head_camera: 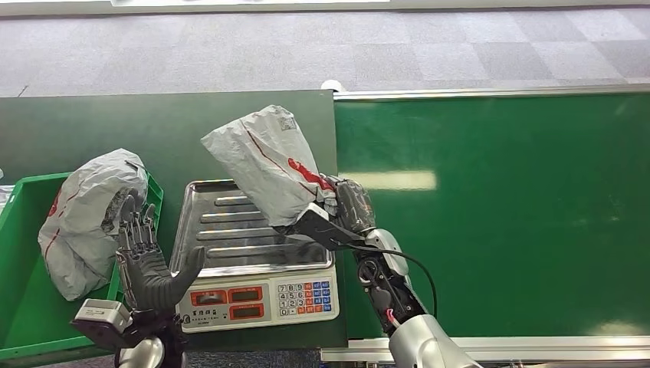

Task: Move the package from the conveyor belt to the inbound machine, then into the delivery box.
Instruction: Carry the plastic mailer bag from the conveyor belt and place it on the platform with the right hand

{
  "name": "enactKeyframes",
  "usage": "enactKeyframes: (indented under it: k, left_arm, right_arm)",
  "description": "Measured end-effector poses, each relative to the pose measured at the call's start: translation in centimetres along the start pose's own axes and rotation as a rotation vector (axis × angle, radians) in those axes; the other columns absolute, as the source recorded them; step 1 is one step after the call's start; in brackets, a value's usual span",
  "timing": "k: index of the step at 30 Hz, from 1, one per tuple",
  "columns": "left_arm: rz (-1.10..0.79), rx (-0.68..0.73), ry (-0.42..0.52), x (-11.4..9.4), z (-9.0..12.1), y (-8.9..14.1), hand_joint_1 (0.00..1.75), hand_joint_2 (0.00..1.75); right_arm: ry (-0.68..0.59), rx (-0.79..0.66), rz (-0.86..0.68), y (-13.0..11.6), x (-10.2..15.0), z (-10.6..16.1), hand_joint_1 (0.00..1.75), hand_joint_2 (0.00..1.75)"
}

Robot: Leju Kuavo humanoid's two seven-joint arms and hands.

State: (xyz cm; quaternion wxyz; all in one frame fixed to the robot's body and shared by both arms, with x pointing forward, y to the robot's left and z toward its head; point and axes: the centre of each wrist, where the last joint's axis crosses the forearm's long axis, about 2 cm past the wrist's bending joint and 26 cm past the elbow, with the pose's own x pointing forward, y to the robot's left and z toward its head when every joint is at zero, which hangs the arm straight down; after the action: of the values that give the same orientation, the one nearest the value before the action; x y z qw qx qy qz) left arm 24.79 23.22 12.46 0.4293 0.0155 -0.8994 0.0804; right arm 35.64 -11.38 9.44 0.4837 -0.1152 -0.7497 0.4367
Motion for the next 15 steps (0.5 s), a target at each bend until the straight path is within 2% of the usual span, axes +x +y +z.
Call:
enactKeyframes:
  k: [8,11,12,15]
  left_arm:
    - [-0.008,0.003,0.004,0.0,0.1,0.1,0.00,1.75]
    - [-0.009,0.003,0.006,-0.1,0.2,0.0,0.00,1.75]
    - [-0.008,0.002,0.008,-0.1,0.2,0.0,0.00,1.75]
    - [-0.006,-0.001,0.012,-0.2,0.3,-0.1,0.00,1.75]
  right_arm:
    - [-0.074,0.056,0.001,0.8,1.5,-0.5,1.70,1.75]
    - [-0.091,0.072,-0.014,1.2,1.9,-0.5,1.59,1.75]
    - [-0.095,0.076,-0.018,1.3,2.1,-0.5,1.42,1.75]
    - [-0.111,0.086,-0.024,1.4,2.4,-0.5,0.40,1.75]
